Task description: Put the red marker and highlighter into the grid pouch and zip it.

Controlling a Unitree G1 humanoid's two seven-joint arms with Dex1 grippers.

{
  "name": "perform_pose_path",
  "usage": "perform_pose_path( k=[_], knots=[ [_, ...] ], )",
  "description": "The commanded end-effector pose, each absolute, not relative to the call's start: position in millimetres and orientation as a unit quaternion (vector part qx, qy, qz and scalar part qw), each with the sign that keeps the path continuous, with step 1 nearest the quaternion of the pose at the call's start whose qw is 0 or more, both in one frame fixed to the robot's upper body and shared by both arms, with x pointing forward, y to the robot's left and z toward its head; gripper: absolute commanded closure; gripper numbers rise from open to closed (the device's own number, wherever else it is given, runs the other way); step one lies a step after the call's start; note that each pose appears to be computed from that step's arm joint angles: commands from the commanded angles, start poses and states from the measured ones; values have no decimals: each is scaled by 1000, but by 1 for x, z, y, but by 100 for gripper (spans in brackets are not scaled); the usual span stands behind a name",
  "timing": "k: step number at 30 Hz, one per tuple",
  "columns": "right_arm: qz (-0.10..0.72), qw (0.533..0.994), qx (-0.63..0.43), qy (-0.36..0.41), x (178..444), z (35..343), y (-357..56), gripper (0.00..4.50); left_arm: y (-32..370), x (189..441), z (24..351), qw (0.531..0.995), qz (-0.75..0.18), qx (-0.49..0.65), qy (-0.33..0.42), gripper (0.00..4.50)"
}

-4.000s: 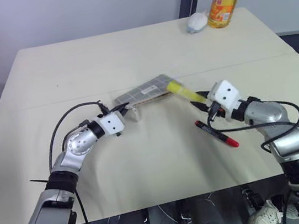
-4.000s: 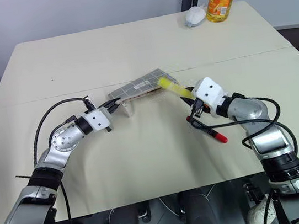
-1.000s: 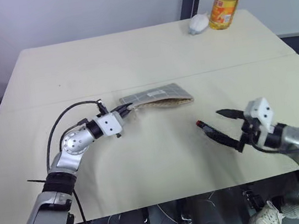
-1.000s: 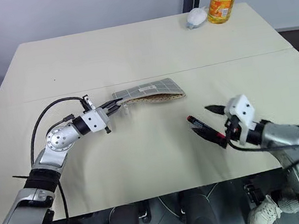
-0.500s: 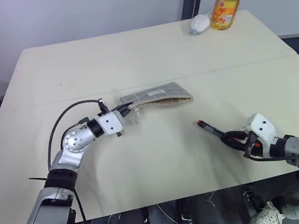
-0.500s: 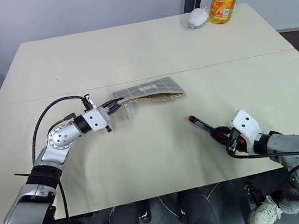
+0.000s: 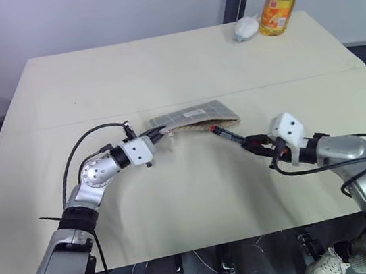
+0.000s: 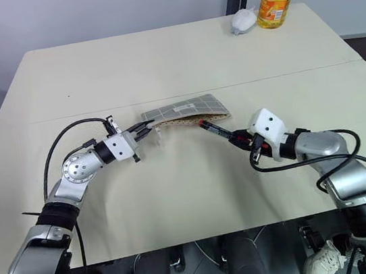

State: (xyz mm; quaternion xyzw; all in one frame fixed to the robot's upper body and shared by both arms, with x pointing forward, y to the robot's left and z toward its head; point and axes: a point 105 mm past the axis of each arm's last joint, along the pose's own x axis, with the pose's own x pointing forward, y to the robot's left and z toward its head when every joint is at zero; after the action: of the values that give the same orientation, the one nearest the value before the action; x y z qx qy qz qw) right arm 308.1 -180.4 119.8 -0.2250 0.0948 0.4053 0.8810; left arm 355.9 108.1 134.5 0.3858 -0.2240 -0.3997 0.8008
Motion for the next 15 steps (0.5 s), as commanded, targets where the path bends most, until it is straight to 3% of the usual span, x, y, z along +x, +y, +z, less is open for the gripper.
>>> perform_pose_path(
  k=[1, 11, 15],
  knots=[
    [406, 881, -235, 63, 314, 133, -175, 416, 101, 353, 151, 791, -397, 390, -256, 450],
    [421, 865, -267, 49, 320, 136, -163, 416, 98, 347, 152, 787, -407, 386, -258, 450],
    [437, 836, -331, 15, 335, 148, -135, 416, 83, 342, 156, 779, -430, 371, -267, 450]
  ],
)
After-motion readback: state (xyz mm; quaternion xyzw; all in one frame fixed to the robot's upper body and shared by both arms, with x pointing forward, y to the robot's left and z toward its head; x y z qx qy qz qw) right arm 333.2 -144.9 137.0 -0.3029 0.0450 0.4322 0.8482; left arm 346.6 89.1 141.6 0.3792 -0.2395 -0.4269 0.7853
